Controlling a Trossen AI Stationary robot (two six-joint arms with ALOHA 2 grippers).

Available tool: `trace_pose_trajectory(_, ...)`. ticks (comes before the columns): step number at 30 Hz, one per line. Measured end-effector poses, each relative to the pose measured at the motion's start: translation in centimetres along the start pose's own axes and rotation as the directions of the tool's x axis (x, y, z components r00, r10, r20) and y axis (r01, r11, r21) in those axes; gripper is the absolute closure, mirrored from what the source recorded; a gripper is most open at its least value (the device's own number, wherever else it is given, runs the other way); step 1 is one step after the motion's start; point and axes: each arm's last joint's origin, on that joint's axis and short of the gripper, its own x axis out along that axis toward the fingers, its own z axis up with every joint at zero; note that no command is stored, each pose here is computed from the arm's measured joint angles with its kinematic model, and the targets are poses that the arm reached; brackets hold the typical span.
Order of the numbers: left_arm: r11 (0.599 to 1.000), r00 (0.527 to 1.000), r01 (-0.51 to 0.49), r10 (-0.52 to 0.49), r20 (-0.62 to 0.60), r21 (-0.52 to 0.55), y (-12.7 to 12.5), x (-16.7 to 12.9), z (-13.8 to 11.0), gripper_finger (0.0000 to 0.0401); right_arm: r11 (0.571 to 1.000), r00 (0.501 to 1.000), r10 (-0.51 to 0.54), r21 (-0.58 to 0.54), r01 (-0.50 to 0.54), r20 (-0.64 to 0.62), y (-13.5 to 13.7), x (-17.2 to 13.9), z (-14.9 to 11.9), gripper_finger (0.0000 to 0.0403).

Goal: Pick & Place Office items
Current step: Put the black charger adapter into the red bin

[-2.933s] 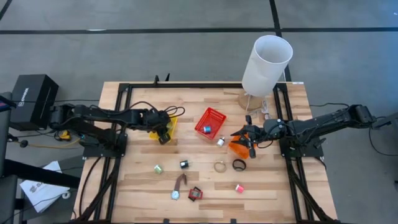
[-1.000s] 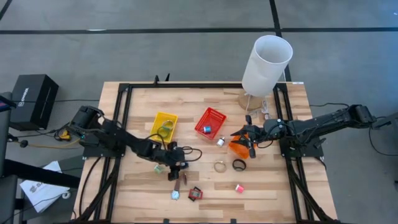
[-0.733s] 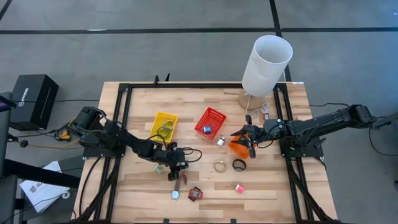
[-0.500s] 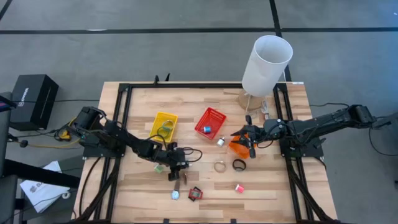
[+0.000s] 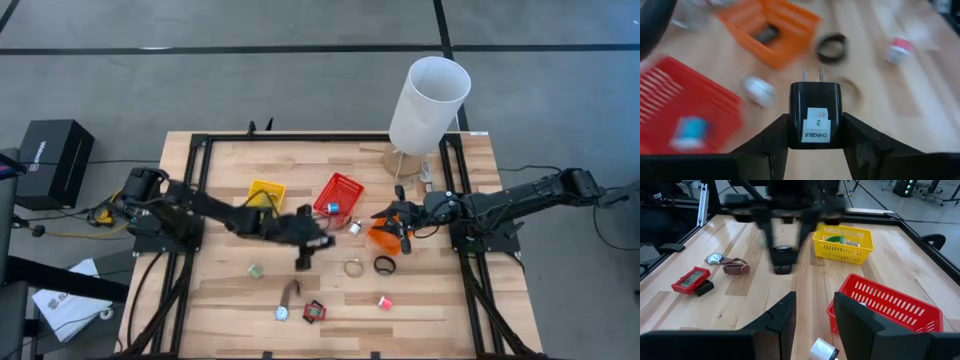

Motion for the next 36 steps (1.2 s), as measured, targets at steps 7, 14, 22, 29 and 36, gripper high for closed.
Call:
trace_pose_trajectory(7,0.996,0.996,-0.087,0.088,0.031,-0.026,6.6,0.5,1.3,0.0254,1.0,1.0,0.0,0.0,0.0,0.0,0.0,0.0,0.0,0.028)
trace_pose_trajectory(14,0.987,0.99,-0.141,0.141,0.001,-0.074,9.6,1.9,-0.4,0.0254,1.0,1.0,0.0,0.0,0.0,-0.001,0.0,0.0,0.0,0.028)
trace_pose_trajectory(22,0.992,0.99,-0.125,0.124,-0.066,-0.018,9.1,4.9,-3.0,0.0254,1.0,1.0,0.0,0.0,0.0,-0.001,0.0,0.0,0.0,0.028)
trace_pose_trajectory(29,0.986,0.983,-0.166,0.163,-0.087,-0.028,10.2,5.6,-3.9,0.0252,1.0,1.0,-0.001,0.0,0.001,-0.001,0.0,0.0,0.0,0.028)
trace_pose_trajectory(36,0.98,0.979,-0.196,0.193,-0.063,-0.044,11.3,5.1,-3.4,0.0234,1.0,1.0,0.0,0.0,0.0,-0.001,0.0,0.0,0.0,0.028)
